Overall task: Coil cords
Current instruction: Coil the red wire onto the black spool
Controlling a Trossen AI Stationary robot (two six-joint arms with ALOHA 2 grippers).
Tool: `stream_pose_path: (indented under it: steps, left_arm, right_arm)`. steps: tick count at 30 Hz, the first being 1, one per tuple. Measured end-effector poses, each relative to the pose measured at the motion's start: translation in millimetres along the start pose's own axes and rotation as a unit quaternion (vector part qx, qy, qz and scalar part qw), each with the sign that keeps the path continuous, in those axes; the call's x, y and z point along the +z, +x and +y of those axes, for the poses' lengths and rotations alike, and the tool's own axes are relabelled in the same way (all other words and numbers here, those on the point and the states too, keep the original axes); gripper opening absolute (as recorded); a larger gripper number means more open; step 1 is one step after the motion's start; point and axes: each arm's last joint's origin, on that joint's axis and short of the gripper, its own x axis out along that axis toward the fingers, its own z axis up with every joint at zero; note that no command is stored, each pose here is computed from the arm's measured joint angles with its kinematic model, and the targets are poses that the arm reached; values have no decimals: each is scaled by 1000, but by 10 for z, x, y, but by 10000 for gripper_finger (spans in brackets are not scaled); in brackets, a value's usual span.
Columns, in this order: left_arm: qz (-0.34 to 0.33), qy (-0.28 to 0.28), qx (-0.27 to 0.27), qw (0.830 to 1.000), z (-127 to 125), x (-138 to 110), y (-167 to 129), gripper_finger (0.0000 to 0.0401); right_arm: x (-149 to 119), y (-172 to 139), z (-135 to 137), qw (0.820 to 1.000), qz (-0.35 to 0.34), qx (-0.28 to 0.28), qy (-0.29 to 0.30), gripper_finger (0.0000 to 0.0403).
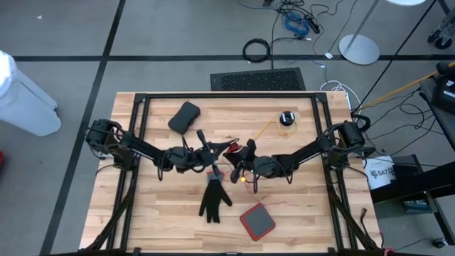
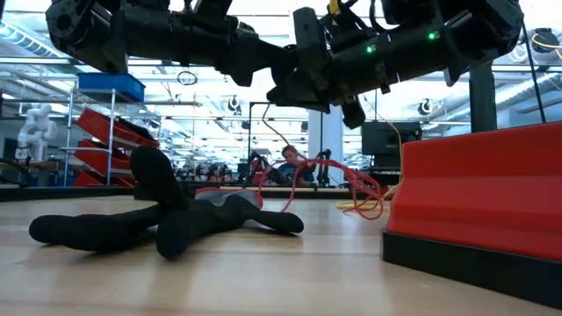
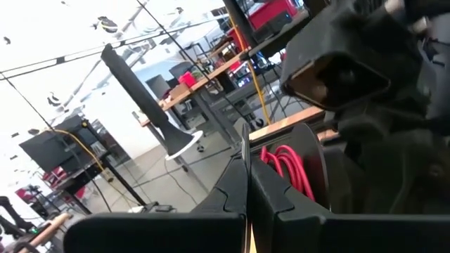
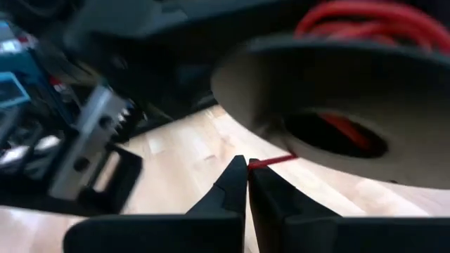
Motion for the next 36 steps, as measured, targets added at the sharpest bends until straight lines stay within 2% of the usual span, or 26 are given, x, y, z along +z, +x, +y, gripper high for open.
stream_pose_path:
  steps: [5, 11, 18, 26, 36]
  left_arm:
    - [2, 5, 2, 1000, 2, -2, 1, 0]
    - [12, 43, 13, 999, -42, -57, 15, 0]
    - [36, 72, 3, 997, -140, -173, 31, 0]
    - [53, 122, 12, 991, -184, -190, 13, 0]
    - [48, 172, 8, 984, -277, -66, -95, 0]
  right_arm:
    - [49, -1, 18, 1000, -21, 9, 17, 0]
    - [89, -4, 35, 999, -39, 17, 30, 0]
    - [93, -35, 80, 998, -45, 25, 35, 0]
    - [114, -98, 153, 998, -49, 38, 25, 0]
    - [196, -221, 118, 1000, 22, 14, -16, 0]
